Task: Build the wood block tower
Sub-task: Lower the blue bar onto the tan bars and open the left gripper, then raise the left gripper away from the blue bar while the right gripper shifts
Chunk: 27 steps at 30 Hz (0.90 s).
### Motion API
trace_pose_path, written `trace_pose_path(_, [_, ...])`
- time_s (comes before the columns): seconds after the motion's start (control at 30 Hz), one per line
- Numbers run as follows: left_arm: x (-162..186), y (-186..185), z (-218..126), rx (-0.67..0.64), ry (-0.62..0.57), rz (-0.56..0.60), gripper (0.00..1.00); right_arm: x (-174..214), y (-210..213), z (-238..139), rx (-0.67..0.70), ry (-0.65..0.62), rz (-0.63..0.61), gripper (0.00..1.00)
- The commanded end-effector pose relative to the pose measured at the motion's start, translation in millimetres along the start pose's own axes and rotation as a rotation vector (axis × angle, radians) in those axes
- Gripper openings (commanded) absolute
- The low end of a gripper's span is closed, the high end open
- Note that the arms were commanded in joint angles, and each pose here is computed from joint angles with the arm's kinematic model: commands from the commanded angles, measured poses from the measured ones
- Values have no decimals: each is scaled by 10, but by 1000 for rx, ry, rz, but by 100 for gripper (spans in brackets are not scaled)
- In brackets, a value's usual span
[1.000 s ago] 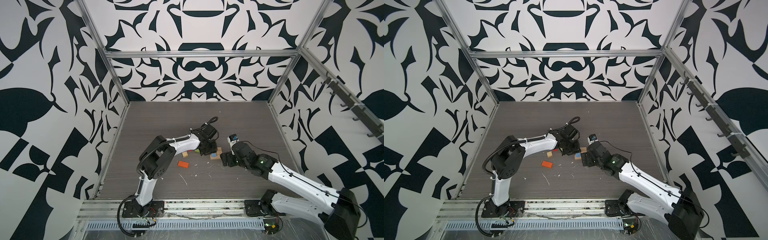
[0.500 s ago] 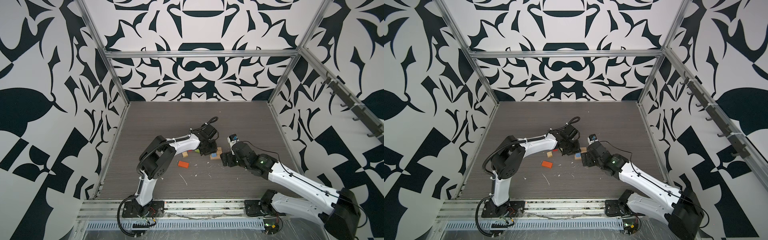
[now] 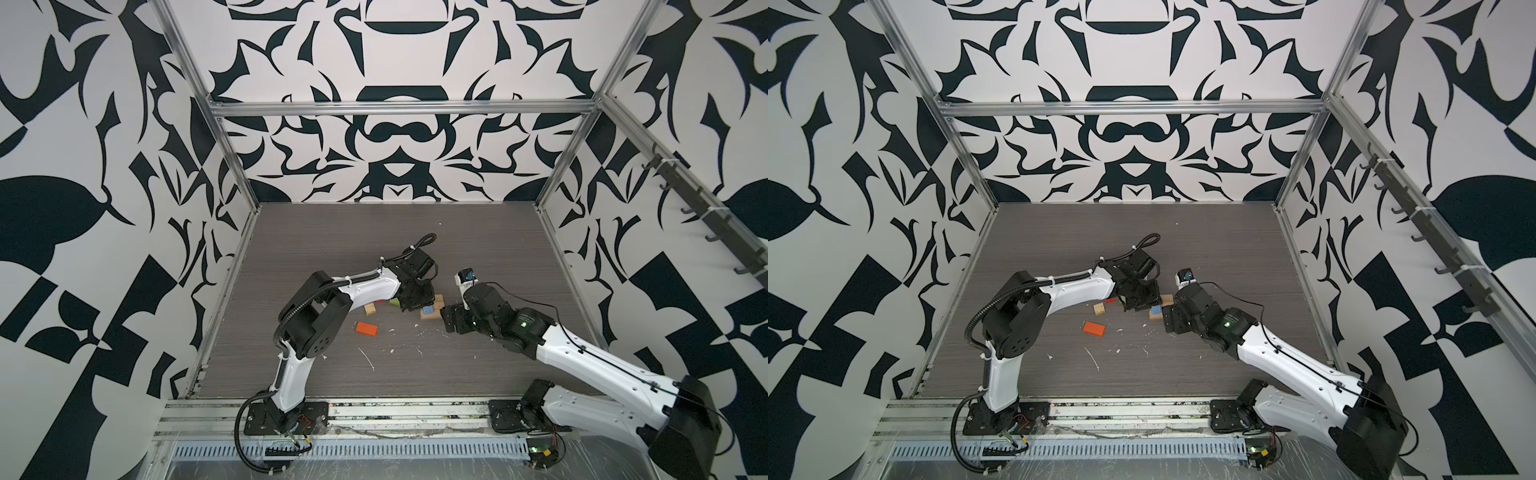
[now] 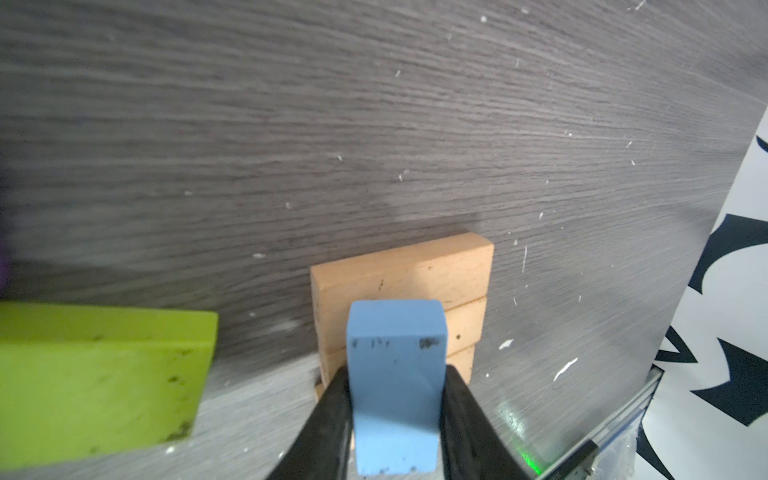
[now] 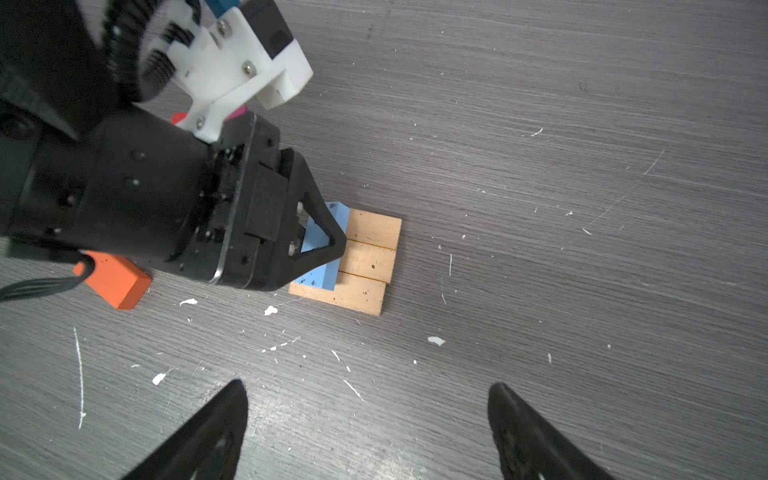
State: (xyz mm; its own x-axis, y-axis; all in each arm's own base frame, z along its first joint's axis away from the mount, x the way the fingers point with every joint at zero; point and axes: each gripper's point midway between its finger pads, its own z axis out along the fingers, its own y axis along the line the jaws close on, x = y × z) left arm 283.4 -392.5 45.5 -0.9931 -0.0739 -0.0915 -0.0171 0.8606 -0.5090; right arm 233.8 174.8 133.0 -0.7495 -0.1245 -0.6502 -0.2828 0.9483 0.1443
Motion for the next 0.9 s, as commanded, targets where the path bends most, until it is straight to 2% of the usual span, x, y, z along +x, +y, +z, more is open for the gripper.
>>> trace_pose_path(0.0, [64, 86, 112, -29, 27, -16, 39, -50, 8, -6, -4, -20, 20, 94])
trace_pose_path(0.4, [54, 48, 71, -16, 21, -12, 42, -48, 9, 1, -4, -18, 20, 94])
trace_pose_path(0.87, [-67, -248, -206, 68, -37, 53, 45, -82, 32, 12, -10, -27, 23, 94])
